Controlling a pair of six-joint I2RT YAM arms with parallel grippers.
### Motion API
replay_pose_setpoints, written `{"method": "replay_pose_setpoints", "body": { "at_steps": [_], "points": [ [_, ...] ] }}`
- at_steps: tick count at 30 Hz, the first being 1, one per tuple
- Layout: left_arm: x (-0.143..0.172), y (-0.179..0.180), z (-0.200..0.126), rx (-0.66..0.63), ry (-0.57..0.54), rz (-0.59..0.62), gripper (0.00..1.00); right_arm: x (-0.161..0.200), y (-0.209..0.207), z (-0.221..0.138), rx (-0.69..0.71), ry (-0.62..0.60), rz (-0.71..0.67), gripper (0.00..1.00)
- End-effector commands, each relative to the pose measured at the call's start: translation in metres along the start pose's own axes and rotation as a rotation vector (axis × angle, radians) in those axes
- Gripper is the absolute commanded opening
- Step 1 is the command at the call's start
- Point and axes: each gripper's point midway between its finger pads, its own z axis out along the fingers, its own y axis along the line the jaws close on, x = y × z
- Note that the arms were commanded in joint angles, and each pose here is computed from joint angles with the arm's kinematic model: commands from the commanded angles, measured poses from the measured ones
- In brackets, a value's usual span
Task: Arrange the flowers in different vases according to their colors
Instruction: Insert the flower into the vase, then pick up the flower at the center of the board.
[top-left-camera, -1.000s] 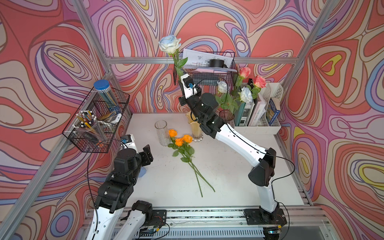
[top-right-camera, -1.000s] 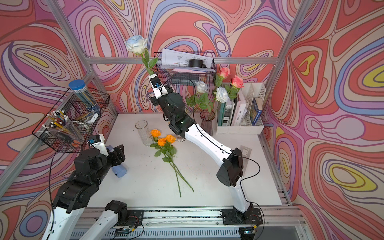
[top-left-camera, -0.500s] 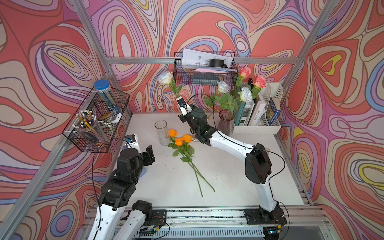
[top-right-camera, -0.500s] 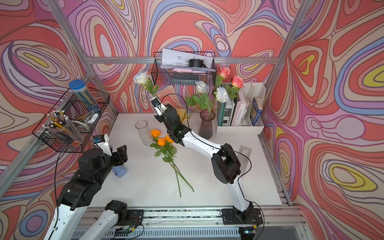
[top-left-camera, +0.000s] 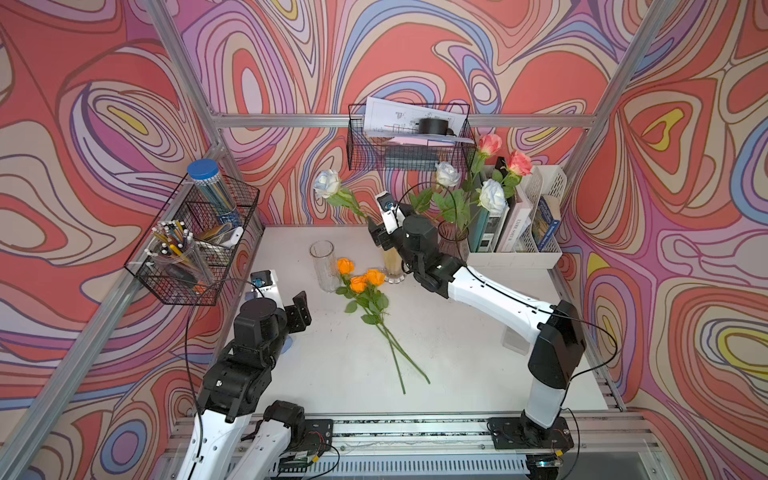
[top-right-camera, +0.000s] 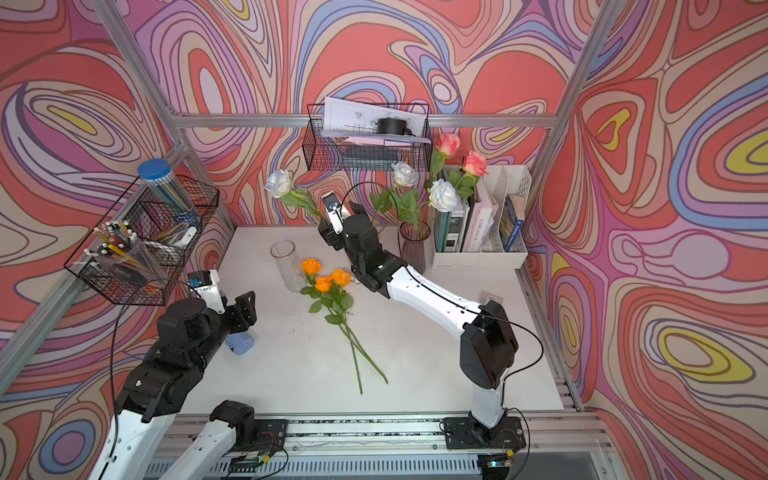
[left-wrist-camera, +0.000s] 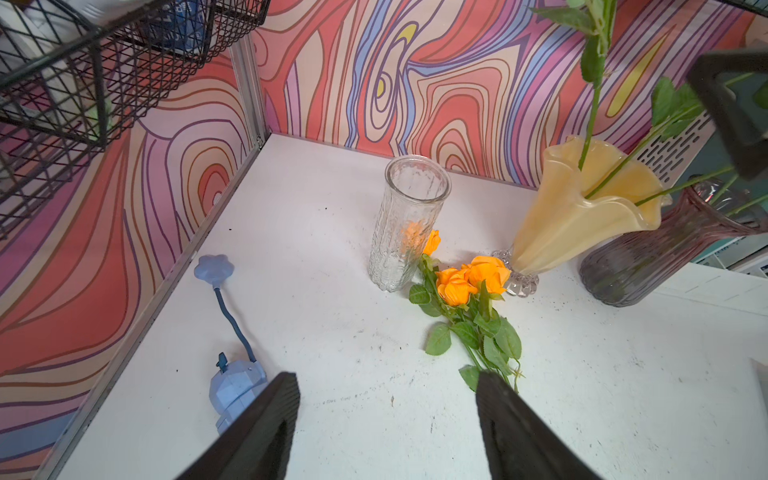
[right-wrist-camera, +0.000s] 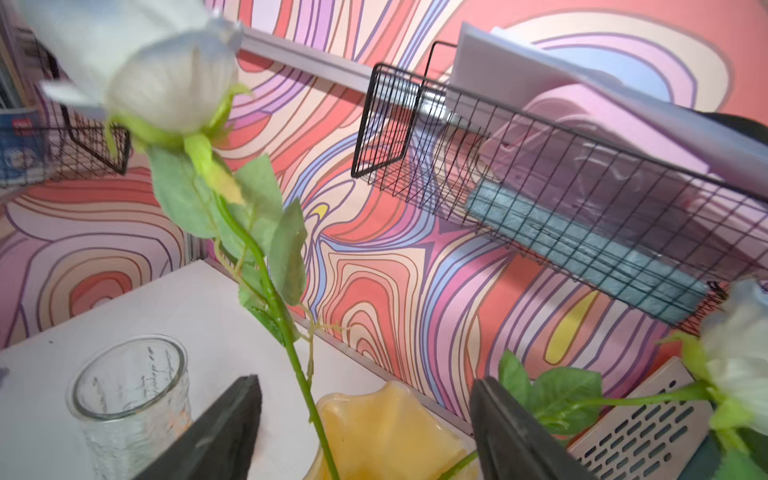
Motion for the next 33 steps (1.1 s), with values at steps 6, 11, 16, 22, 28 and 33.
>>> {"method": "replay_pose_setpoints", "body": {
  "at_steps": [6,11,16,22,28,33],
  "points": [
    [0.003,-0.004,0.008,0.012,0.016,0.014,0.73,0.024,-0.006,-0.050,-0.078,0.141,0.106,0.84],
    [0.006,-0.005,0.010,0.018,0.026,0.011,0.73,0.056,0.020,-0.097,-0.271,0.234,0.180,0.80],
    [0.009,-0.006,0.014,0.018,0.044,0.010,0.73,0.114,0.085,-0.142,-0.406,0.434,0.065,0.75],
    [0.010,-0.005,0.013,0.014,0.046,0.010,0.73,0.175,0.136,-0.169,-0.478,0.595,0.021,0.53],
    [0.012,-0.005,0.013,0.014,0.052,0.011,0.73,0.218,0.173,-0.178,-0.546,0.751,-0.015,0.48],
    [0.012,-0.006,0.015,0.019,0.057,0.010,0.73,0.256,0.195,-0.175,-0.574,0.883,-0.029,0.37]
  ]
}}
